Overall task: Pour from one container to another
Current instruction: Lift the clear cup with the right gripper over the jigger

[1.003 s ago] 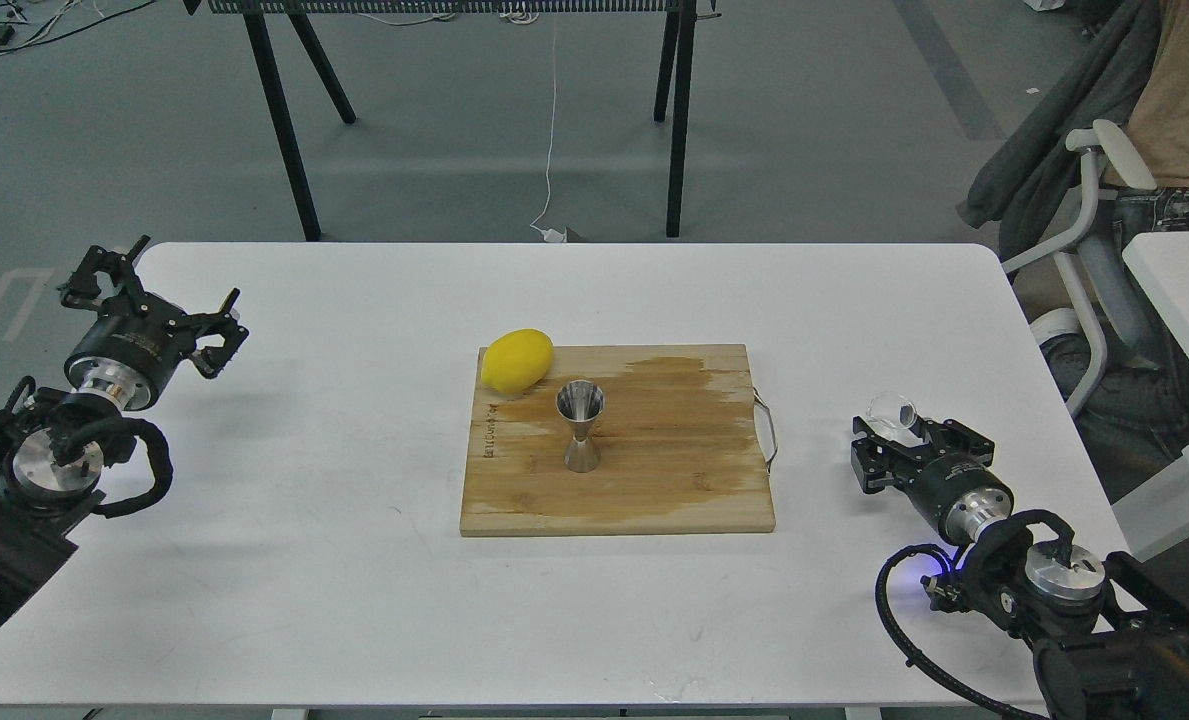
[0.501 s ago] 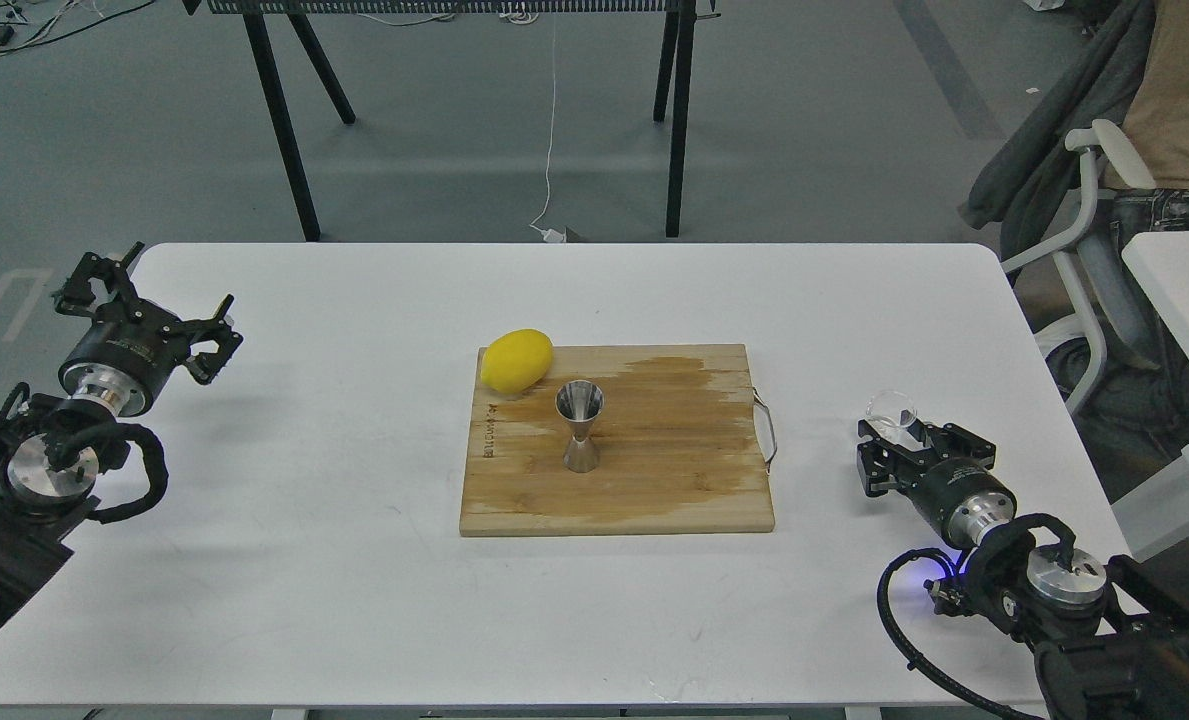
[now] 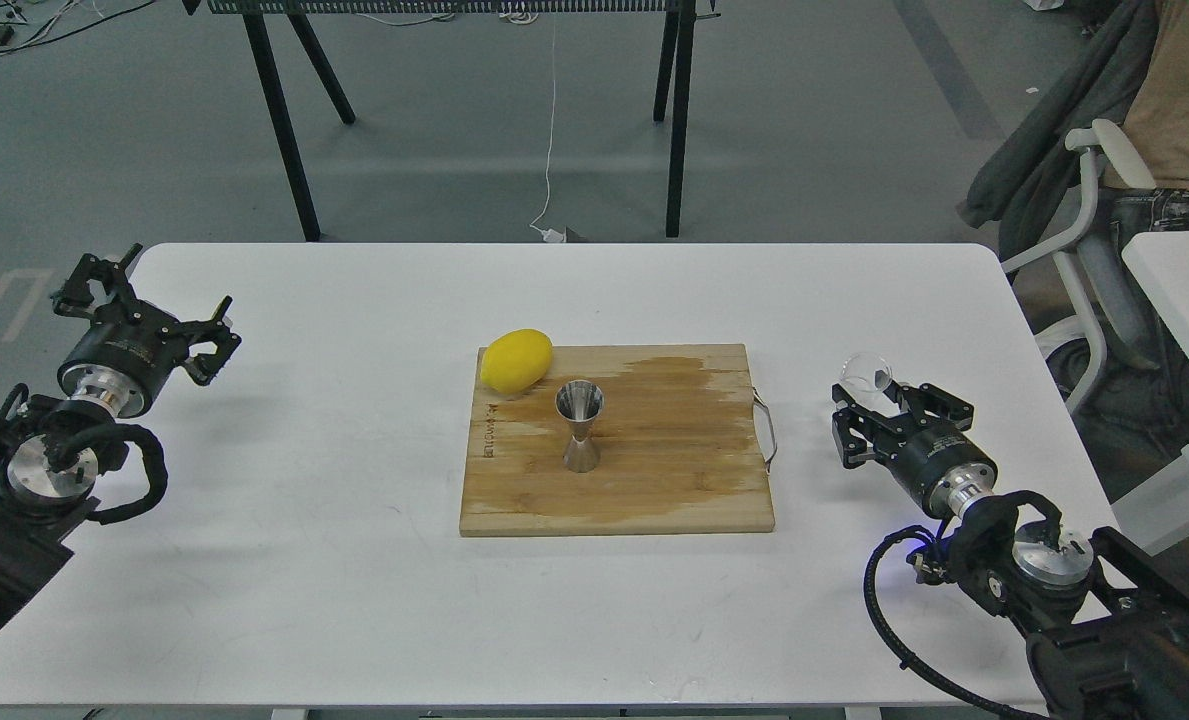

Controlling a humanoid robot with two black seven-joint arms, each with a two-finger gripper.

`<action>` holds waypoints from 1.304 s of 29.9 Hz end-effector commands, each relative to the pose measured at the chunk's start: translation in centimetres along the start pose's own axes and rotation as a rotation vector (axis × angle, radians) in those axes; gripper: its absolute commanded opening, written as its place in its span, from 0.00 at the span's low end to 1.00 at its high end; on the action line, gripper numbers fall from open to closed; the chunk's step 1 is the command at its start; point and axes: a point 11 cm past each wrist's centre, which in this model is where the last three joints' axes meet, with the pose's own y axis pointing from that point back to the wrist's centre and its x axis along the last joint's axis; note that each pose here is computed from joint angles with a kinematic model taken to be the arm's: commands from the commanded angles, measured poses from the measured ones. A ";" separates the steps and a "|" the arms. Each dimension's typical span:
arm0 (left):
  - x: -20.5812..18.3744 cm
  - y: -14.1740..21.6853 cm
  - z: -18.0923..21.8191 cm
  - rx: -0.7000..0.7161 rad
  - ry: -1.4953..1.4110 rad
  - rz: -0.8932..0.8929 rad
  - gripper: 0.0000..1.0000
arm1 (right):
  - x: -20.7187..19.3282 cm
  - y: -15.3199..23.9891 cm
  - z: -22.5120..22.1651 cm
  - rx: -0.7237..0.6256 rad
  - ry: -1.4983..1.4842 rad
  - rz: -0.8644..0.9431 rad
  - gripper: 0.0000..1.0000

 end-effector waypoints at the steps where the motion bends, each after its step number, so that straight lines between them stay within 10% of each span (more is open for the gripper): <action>1: 0.0 0.0 -0.1 0.001 0.001 -0.001 1.00 | -4.0 -0.4 1.4 -0.062 0.112 -0.103 0.39; 13: 0.0 0.0 0.1 -0.001 -0.001 0.000 1.00 | -15.5 -4.4 10.0 -0.257 0.596 -0.350 0.38; 39: -0.3 -0.2 -1.0 0.016 0.009 -0.005 1.00 | -12.9 -5.0 17.7 -0.433 1.132 -0.358 0.38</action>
